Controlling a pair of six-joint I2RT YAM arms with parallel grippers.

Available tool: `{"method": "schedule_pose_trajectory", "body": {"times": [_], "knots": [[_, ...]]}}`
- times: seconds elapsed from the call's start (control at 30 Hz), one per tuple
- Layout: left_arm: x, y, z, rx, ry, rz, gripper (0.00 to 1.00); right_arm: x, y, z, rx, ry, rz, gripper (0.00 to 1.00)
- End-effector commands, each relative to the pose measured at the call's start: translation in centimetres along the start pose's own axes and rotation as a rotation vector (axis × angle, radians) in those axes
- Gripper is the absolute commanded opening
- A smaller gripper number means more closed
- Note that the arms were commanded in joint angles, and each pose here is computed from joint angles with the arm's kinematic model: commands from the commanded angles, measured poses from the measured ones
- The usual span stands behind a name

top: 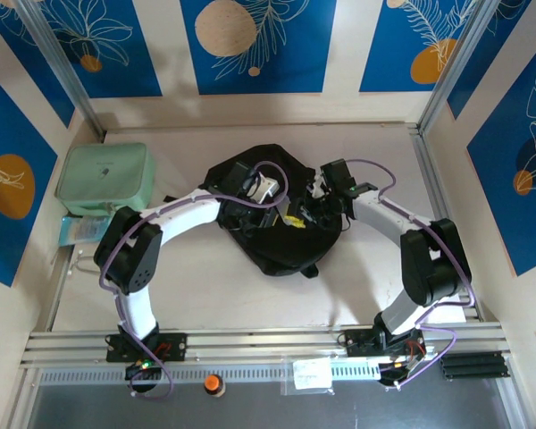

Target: Pack books, pencil case, and school supplies into a backpack

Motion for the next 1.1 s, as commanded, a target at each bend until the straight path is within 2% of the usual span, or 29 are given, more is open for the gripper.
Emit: {"method": "schedule_pose_trajectory", "body": {"times": [0.0,0.27,0.5,0.7,0.87,1.0,1.07], "knots": [[0.3,-0.4,-0.5,0.011,0.020,-0.016,0.26,-1.9,-0.1,-2.2,-0.027,0.117,0.064,0.06],[1.1,-1.2,0.3,0.080,-0.012,-0.041,0.30,-1.4,1.5,-5.2,-0.015,0.186,0.066,0.06],[2.1,-3.1,1.2,0.181,-0.027,-0.070,0.39,-0.5,2.1,-5.9,-0.012,0.247,0.076,0.05],[1.5,-2.8,4.6,0.368,-0.183,0.025,0.49,-1.3,0.7,-5.1,0.003,0.183,0.070,0.05],[2.4,-2.0,6.1,0.437,-0.237,0.059,0.56,-2.0,0.4,-5.3,0.003,0.168,0.091,0.05],[2.7,-0.3,6.5,0.427,-0.241,0.118,0.55,-2.2,0.4,-5.6,-0.001,0.168,0.095,0.05],[2.7,0.4,6.7,0.420,-0.248,0.142,0.50,-2.3,0.5,-5.8,-0.005,0.173,0.097,0.05]]}}
Point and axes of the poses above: each hand's point on the last joint's axis, 136 mm out from that joint toward the fingers, its own y axis out along the fingers, its own z axis along the line the jaws close on, x = y × z, the point moved 4 cm from there along -y, back along the fingers, and after that the axes turned 14 degrees about y, right-handed, at the moved point
